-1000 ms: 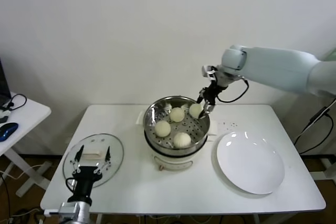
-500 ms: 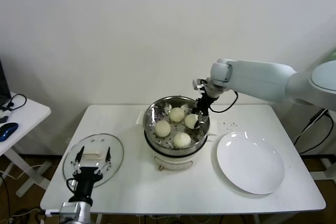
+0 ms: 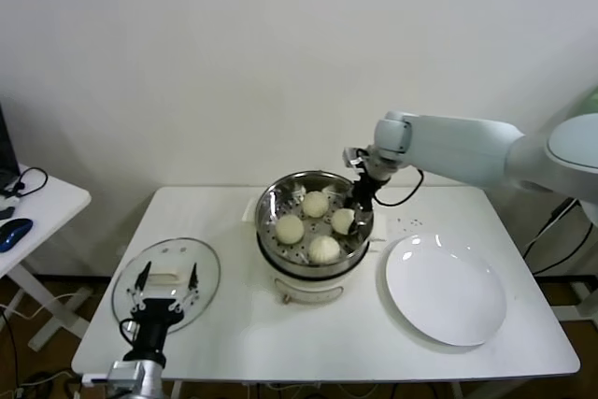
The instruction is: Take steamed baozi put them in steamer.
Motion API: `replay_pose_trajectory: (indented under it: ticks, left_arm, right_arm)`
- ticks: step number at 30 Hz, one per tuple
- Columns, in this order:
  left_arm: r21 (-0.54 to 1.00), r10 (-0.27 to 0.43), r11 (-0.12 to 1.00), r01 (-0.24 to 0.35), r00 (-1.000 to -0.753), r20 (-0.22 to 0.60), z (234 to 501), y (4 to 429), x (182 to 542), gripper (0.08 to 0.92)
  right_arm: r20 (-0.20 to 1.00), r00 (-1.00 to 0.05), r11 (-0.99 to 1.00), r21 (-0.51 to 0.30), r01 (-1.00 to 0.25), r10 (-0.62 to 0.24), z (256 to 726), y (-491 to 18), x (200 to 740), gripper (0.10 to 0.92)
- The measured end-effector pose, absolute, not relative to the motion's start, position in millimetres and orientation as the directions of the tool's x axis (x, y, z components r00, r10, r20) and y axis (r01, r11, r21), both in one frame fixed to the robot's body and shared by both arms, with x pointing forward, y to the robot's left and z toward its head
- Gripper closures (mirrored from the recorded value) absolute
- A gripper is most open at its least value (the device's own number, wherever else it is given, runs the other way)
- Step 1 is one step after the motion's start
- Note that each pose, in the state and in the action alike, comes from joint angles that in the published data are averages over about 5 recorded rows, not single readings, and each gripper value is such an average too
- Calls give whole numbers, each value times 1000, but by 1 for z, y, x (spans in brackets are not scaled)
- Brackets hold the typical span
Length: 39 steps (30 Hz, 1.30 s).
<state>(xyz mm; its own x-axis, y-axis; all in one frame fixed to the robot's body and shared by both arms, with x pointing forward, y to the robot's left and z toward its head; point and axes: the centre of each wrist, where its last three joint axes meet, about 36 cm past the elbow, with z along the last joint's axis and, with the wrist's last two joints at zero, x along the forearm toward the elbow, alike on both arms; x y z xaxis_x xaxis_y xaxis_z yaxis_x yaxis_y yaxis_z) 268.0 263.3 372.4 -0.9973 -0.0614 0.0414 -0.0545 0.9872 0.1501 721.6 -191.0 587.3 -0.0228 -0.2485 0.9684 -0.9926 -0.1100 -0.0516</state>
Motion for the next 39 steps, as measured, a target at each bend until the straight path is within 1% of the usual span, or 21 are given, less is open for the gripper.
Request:
replay_pose_trajectory:
  ticks: [5,8,11,14,20,26,33,39]
  left_arm:
    - [151,-61,987,-54,-997,42,372,263,268,177]
    - [151,-60,987,-53,-997,43,372,263,268,177]
    - [151,-60,987,-53,-997,43,371,263,268,177]
    - [151,-61,987,-53,-997,44,371,263,268,177]
    - [152,-60,987,-53,-997,44,371,263,267,177]
    - [153,-59,987,-51,-997,45,371,263,265,177]
    - [153,-55,987,-49,-998,37,374,262,267,177]
    - [161,-62,985,-56,-997,35,375,266,271,177]
  right_arm:
    - [968,-24,-110,-53,-993,-249,584,-191,721,369]
    - [968,-28,-109,-57,-992,-251,583,-191,721,315]
    - [967,-31,-109,-60,-992,-254,584,-191,721,239]
    - [965,-33,-109,-64,-992,-259,587,-191,722,205]
    - [961,-34,-114,-68,-991,-276,597,-191,723,200]
    - [946,-49,-105,-87,-991,-321,616,-195,722,200]
    - [918,-105,-70,-142,-987,-383,644,-213,718,200]
    - [884,-178,-15,-204,-979,-432,649,-243,703,200]
